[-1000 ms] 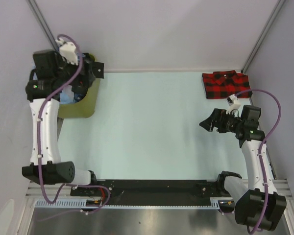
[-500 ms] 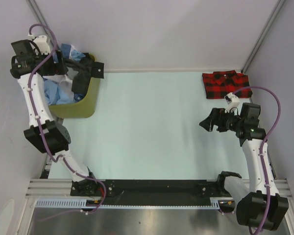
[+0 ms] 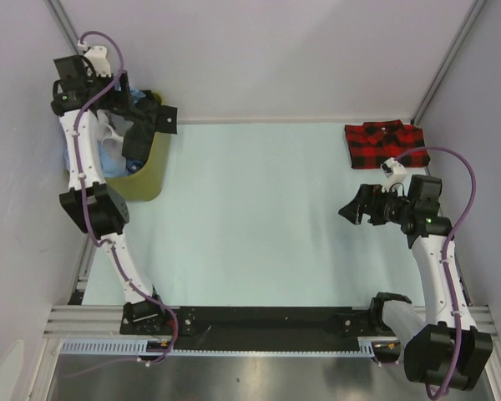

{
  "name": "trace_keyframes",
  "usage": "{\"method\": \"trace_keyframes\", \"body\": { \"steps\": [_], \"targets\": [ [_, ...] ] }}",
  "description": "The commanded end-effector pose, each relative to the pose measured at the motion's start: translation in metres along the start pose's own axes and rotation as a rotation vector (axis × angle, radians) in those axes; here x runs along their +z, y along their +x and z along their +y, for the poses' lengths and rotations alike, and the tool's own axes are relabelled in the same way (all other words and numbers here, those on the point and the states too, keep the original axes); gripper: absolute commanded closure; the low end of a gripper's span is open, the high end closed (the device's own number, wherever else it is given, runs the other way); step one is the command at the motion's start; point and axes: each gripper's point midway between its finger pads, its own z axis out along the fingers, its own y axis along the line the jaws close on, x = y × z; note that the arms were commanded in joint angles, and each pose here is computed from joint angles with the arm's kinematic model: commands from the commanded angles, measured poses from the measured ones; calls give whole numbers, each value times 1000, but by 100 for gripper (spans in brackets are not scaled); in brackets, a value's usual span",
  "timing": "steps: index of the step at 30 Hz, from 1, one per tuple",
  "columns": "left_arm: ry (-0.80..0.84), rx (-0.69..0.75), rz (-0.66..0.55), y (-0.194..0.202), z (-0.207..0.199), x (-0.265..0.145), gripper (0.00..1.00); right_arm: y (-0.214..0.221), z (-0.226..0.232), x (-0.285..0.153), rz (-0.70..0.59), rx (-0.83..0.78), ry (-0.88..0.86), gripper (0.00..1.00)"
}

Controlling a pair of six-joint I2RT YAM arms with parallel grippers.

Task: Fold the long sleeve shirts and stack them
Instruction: Grab the shirt from the pile

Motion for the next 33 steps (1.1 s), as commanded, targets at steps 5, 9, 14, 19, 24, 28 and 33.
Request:
{"method": "trace_keyframes", "body": {
  "steps": [5,9,14,19,24,28,33],
  "targets": [
    [-151,80,-2,12,35,46,8,-6,-4,4,-12,-4,9,0],
    [-198,93,31,32,48,68,9,-4,-8,5,-6,0,18,0],
    [-207,89,-2,30,52,80,20,-3,-9,6,-5,1,26,0],
    [-179,83,-101,4,48,82,40,-3,-10,5,-3,5,26,0],
    [-171,91,-168,-17,46,76,88,-3,-13,5,-3,14,33,0],
    [-187,104,-227,-42,46,57,100,-4,-14,4,-8,14,38,0],
    [-224,122,-391,-107,42,-2,100,-4,-13,3,-15,11,34,0]
  ]
}}
